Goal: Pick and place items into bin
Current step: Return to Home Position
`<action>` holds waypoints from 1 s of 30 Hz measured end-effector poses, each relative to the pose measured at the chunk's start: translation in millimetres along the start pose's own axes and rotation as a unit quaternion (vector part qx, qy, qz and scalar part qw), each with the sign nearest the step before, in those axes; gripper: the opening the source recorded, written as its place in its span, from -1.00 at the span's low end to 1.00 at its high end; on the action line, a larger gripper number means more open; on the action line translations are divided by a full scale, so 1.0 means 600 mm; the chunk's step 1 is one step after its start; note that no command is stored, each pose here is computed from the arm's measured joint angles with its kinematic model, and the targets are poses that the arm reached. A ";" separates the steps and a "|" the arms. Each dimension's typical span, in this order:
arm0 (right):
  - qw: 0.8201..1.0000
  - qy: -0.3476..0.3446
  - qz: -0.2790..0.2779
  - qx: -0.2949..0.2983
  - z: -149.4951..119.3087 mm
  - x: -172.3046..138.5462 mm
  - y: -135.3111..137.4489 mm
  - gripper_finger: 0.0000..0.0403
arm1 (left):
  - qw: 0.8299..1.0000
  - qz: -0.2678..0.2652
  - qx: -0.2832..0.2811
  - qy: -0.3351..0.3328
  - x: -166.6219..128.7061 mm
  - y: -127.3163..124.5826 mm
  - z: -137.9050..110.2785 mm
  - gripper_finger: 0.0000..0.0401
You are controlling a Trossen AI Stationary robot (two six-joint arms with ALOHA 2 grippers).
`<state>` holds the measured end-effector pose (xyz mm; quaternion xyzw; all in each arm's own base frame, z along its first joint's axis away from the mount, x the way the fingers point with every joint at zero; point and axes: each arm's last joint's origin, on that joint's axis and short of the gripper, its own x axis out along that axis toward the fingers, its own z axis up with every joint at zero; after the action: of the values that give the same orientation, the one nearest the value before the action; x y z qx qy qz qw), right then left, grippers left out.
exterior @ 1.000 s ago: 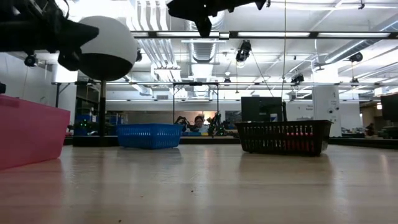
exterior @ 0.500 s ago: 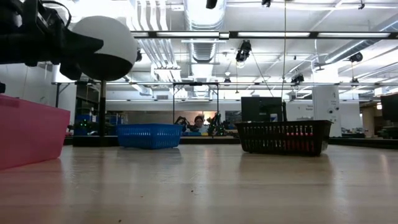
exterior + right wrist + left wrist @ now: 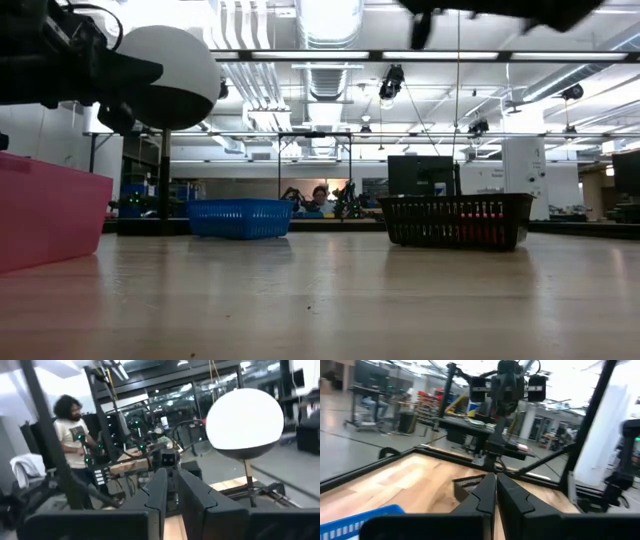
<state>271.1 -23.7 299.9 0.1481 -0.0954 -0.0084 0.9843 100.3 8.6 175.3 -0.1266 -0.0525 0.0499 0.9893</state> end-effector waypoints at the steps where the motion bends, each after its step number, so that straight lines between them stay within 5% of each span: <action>1: 1.000 -0.003 -0.002 -0.011 -0.004 -0.019 0.009 -0.83 | 1.000 -0.006 0.000 0.002 0.000 -0.001 0.000 -1.00; 11: 0.999 0.026 0.020 -0.033 -0.090 -0.182 0.023 -0.87 | 0.999 -0.020 0.028 0.021 0.003 -0.001 -0.004 -1.00; 17: 0.999 -0.025 0.032 -0.026 -0.122 -0.253 0.008 -0.94 | 1.000 -0.004 0.027 -0.003 0.002 -0.001 0.003 -1.00; 24: 0.998 0.005 0.033 -0.045 -0.143 -0.286 -0.001 -0.96 | 0.999 -0.007 0.027 -0.017 -0.002 -0.002 0.007 -1.00; 30: 0.994 -0.048 0.042 -0.085 -0.124 -0.303 0.002 -0.96 | 0.999 -0.014 0.033 -0.022 -0.004 -0.003 0.007 -1.00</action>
<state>107.0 6.9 196.9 0.0589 -0.1473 0.0173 0.9872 97.8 7.5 179.7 -0.0921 -0.0742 0.0405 0.9922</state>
